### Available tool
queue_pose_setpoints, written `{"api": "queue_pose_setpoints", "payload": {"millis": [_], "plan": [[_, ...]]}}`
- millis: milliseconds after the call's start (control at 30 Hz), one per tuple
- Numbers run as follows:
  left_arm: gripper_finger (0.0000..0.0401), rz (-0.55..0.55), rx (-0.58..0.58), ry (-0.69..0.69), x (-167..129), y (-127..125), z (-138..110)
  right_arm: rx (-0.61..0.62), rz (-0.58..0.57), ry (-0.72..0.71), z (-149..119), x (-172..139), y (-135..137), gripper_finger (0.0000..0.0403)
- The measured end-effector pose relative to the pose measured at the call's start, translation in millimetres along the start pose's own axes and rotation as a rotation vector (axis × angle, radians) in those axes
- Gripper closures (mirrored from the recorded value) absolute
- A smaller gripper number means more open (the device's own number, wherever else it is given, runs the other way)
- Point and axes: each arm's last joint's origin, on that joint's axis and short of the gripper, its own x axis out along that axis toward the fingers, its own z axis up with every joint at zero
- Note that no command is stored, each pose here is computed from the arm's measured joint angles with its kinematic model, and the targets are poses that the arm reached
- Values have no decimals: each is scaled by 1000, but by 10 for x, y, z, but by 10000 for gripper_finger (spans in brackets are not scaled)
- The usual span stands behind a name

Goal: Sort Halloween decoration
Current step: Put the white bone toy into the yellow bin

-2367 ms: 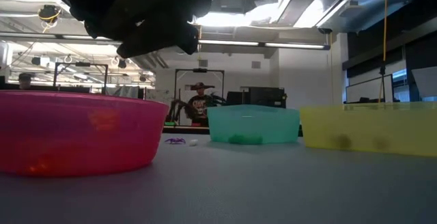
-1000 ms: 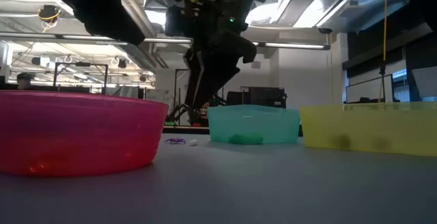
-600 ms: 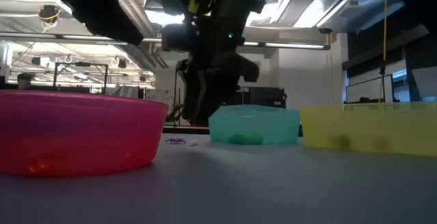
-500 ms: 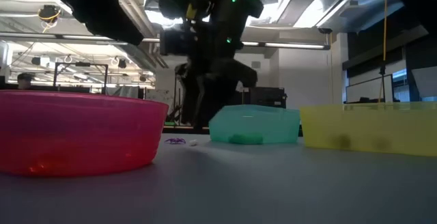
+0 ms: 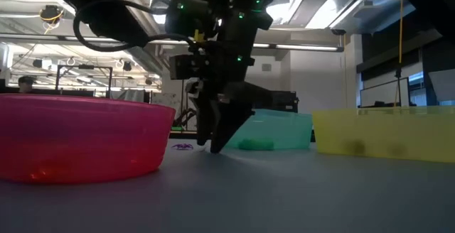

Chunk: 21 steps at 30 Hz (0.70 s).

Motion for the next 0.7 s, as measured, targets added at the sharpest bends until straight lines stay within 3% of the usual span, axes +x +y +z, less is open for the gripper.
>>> {"api": "queue_pose_setpoints", "payload": {"millis": [367,700], "plan": [[247,0,2,1,0,1,-1,8,104,-41,-15,57,-8,163],[247,1,2,1,0,1,-1,38,157,-37,-43,64,-2,228]]}}
